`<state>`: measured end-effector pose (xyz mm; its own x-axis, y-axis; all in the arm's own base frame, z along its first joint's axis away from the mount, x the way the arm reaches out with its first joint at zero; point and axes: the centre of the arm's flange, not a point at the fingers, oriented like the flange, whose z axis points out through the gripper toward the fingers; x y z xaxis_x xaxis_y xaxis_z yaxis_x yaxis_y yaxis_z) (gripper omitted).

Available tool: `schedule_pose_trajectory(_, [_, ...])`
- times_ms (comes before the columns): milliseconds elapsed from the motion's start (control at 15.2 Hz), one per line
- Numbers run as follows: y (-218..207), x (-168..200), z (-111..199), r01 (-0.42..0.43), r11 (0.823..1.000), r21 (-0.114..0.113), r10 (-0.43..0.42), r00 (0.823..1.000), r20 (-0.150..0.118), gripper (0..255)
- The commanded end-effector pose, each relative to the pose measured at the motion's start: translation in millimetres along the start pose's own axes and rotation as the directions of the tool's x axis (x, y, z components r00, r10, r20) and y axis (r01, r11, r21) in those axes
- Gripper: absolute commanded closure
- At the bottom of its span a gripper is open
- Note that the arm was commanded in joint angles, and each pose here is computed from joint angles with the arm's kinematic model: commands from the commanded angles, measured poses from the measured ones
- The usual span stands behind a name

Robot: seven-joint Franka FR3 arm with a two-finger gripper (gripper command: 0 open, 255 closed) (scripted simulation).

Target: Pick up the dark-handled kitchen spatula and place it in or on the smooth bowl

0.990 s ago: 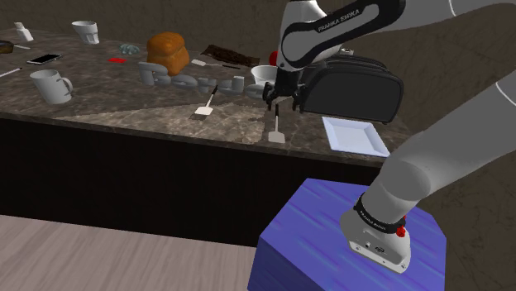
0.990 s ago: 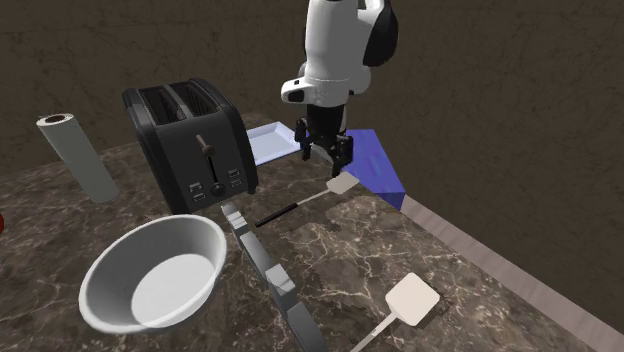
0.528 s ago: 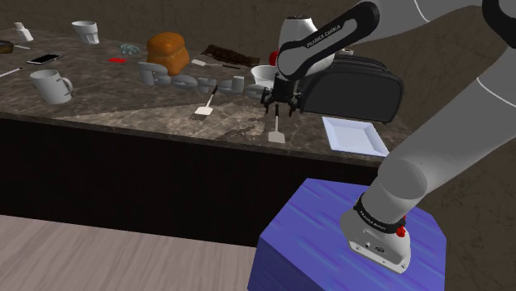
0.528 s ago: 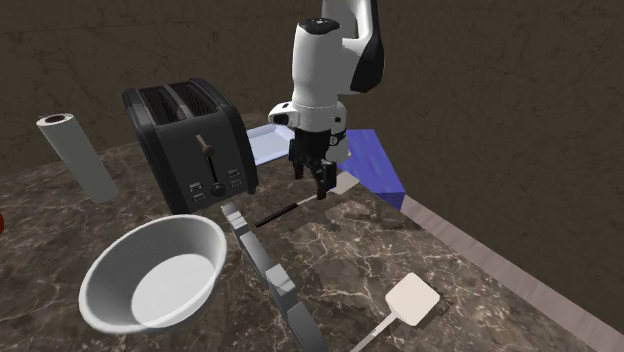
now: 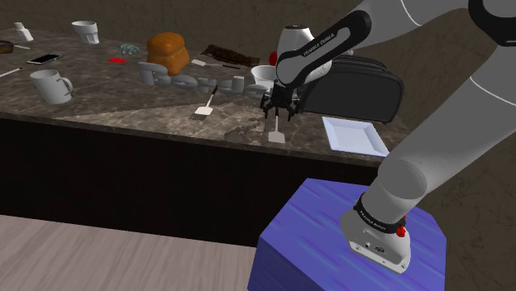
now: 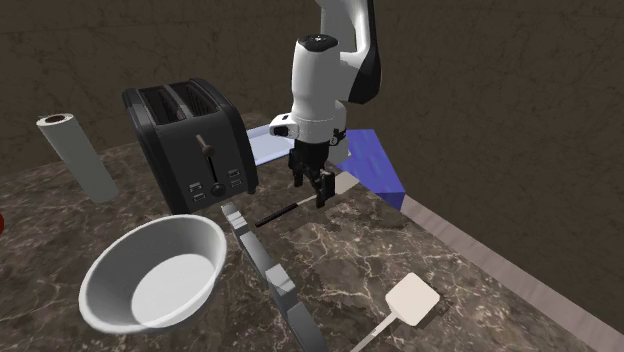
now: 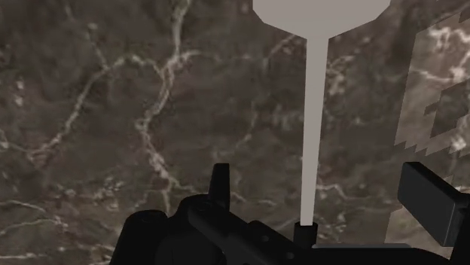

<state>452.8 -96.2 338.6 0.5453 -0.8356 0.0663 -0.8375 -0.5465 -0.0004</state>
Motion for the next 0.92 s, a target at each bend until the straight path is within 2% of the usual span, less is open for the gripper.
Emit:
schedule_pose_trajectory(0, [0.1, 0.0, 0.2, 0.000, 1.000, 0.000, 0.000, 1.000, 0.000, 0])
schedule_pose_trajectory(132, [0.0, 0.0, 0.1, 0.000, 1.000, 0.000, 0.000, 1.000, 0.000, 0])
schedule_pose_trajectory(198, [0.0, 0.0, 0.1, 0.000, 1.000, 0.000, 0.000, 1.000, 0.000, 255])
schedule_pose_trajectory(858, [0.1, 0.3, -5.1, 0.000, 1.000, 0.000, 0.000, 1.000, 0.000, 255])
